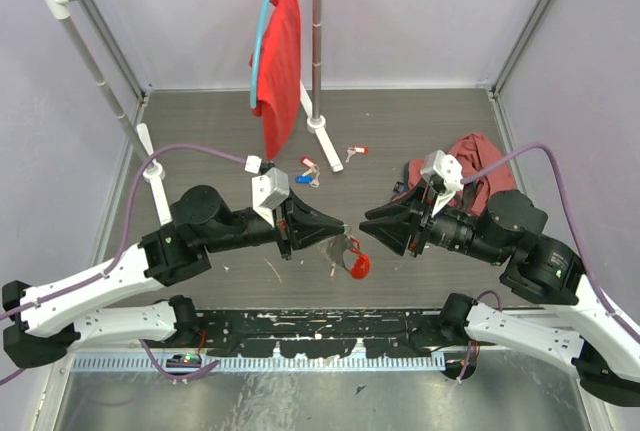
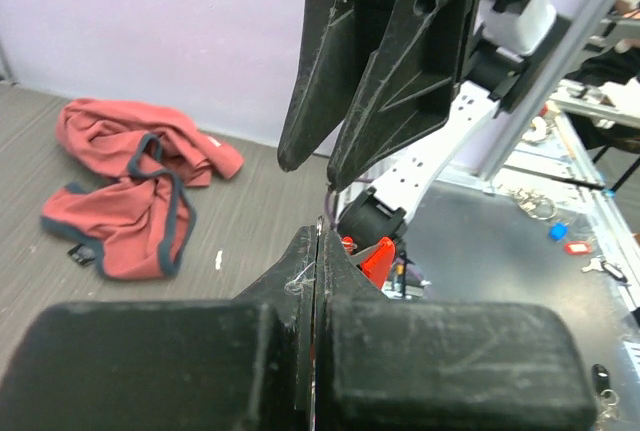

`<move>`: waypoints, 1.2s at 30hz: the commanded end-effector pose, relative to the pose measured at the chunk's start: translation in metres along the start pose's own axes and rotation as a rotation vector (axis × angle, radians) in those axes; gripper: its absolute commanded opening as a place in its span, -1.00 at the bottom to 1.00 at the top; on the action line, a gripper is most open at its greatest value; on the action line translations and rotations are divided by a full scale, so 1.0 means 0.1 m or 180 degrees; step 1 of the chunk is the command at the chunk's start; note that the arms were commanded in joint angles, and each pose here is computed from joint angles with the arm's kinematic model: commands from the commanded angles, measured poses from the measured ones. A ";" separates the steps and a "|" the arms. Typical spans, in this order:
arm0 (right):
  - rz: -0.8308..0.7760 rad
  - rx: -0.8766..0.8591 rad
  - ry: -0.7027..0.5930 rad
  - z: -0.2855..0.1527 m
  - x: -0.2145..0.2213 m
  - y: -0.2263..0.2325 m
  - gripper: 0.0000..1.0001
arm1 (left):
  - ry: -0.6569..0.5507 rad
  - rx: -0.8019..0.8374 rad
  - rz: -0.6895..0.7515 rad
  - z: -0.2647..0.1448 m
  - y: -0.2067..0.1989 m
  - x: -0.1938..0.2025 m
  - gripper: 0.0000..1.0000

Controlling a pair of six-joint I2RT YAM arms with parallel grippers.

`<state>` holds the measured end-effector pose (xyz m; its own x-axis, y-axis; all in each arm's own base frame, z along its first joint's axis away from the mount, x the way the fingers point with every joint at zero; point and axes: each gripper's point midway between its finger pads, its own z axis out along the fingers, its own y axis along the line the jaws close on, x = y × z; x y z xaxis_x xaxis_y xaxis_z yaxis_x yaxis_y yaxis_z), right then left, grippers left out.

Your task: Put the keys on the keyring

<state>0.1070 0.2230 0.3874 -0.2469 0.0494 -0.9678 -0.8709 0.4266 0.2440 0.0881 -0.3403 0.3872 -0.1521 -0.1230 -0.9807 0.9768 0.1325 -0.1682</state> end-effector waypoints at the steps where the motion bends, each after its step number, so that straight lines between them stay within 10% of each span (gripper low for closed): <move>1: -0.0310 -0.0545 -0.0374 0.02 -0.30 0.30 -0.35 | -0.0468 0.0391 -0.0094 0.00 -0.25 -0.35 -1.00; 23: -0.0358 -0.1075 -0.0398 0.05 -0.30 0.56 -0.54 | -0.0620 0.0600 -0.0161 0.01 -0.38 -0.49 -1.00; 36: -0.0375 -0.1044 -0.0290 0.03 -0.27 0.55 -0.98 | -0.0573 0.0500 -0.0128 0.00 -0.32 -0.44 -1.00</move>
<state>0.0681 0.2508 0.4133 -0.1437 0.0833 -0.9861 -0.9804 0.1237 0.1533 0.0627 -0.3441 0.4272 -0.2059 -0.2630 -0.9425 0.9784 -0.0405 -0.2025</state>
